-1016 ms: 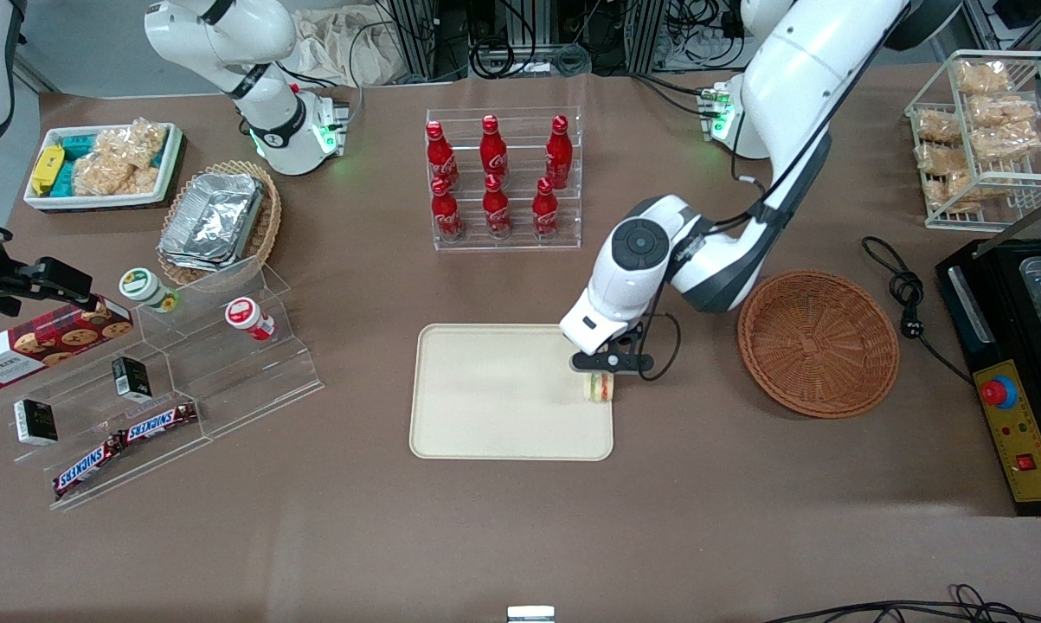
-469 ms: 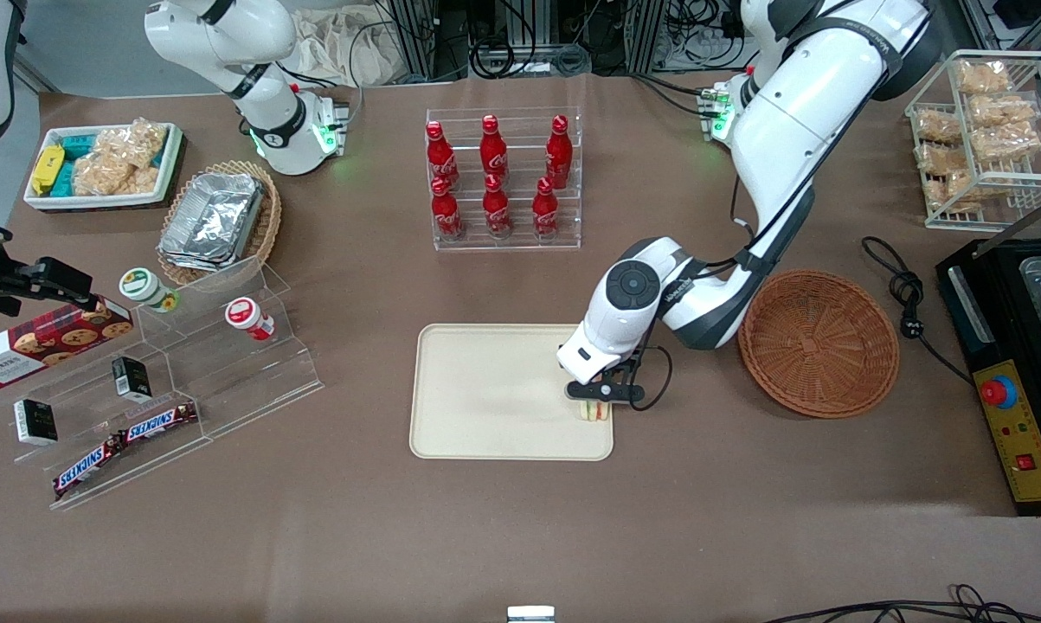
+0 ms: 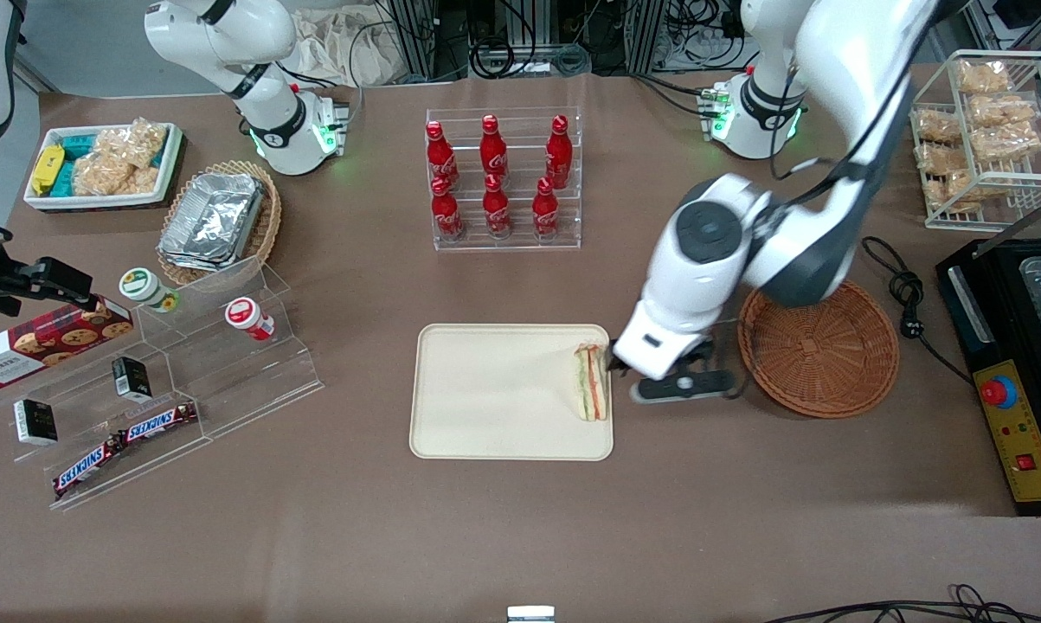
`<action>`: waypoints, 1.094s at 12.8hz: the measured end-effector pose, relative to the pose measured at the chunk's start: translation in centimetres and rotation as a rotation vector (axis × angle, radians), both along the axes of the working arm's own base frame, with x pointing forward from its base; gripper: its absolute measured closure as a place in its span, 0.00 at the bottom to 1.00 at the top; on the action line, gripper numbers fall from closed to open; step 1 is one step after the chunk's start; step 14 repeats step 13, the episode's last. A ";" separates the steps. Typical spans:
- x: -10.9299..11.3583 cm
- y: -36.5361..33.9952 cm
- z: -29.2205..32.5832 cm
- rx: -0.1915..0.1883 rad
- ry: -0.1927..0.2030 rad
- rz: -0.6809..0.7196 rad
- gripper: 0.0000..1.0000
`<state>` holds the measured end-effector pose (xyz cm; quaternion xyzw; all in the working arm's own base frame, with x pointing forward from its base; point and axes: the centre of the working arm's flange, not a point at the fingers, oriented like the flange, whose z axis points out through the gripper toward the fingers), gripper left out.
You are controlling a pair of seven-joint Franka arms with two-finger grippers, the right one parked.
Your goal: Place sandwich from basket to tray
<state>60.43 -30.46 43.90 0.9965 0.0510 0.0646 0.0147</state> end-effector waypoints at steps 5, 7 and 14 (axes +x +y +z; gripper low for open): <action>-1.5 11.4 11.8 0.053 0.174 0.003 0.00; -3.6 15.4 16.0 0.069 0.206 0.036 0.00; -7.0 25.4 21.0 0.015 0.240 -0.094 0.00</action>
